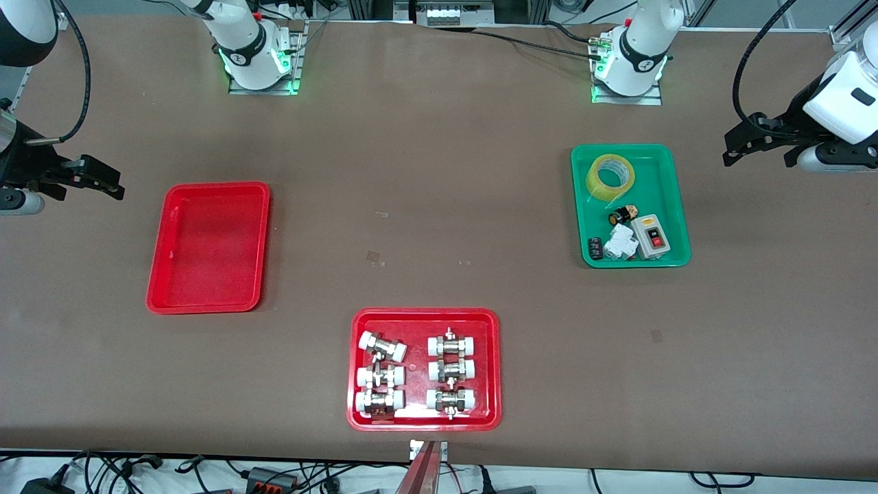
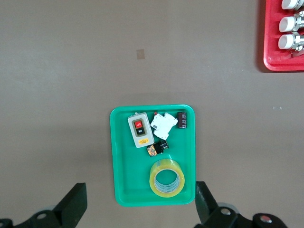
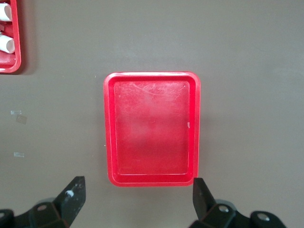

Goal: Left arm passes tape to right arm into tray
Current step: 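Reach the left gripper down to the yellow tape roll in the green tray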

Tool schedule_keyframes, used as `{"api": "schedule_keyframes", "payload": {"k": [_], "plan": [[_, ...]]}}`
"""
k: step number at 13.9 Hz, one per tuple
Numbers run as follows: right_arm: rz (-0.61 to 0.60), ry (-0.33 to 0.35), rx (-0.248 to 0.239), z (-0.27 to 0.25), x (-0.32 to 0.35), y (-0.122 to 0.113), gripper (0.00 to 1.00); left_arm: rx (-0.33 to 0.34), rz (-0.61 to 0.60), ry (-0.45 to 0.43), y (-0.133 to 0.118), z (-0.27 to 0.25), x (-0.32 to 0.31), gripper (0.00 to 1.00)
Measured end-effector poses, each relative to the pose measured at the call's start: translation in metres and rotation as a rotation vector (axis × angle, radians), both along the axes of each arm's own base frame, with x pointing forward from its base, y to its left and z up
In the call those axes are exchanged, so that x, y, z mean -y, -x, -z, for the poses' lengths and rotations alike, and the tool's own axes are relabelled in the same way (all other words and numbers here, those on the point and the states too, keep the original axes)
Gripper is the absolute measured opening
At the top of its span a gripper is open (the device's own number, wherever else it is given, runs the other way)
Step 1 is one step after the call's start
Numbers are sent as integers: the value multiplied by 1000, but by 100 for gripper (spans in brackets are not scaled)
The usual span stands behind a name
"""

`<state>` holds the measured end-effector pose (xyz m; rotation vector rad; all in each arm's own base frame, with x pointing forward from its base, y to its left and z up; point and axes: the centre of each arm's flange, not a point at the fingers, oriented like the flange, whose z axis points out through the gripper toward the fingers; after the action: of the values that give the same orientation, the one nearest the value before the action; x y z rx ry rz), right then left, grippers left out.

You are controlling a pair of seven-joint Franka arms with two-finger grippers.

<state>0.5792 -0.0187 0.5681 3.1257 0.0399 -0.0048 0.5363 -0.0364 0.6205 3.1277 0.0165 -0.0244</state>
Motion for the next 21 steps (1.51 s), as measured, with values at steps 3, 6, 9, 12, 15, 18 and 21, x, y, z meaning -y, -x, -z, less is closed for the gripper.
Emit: {"api": "schedule_keyframes", "payload": {"k": [3,6,9,12,15,18,21], "plan": [[0,2,-4,0,0,0,100,-2,-11,0,0,0,-6,100],[0,3,-6,1,0,1,100,-57,-4,-2,2,9,-9,100],[0,3,-9,2,0,1,100,-214,16,-3,6,47,-11,100],[0,3,-11,2,0,1,100,-359,5,-5,17,110,-17,100],[0,3,-13,3,1,1,100,-395,-16,-7,35,183,-24,100],[2,3,-13,3,2,1,100,-414,-56,1,74,264,-27,100],[3,3,-11,3,2,1,100,-424,-95,26,111,332,-31,100]]}}
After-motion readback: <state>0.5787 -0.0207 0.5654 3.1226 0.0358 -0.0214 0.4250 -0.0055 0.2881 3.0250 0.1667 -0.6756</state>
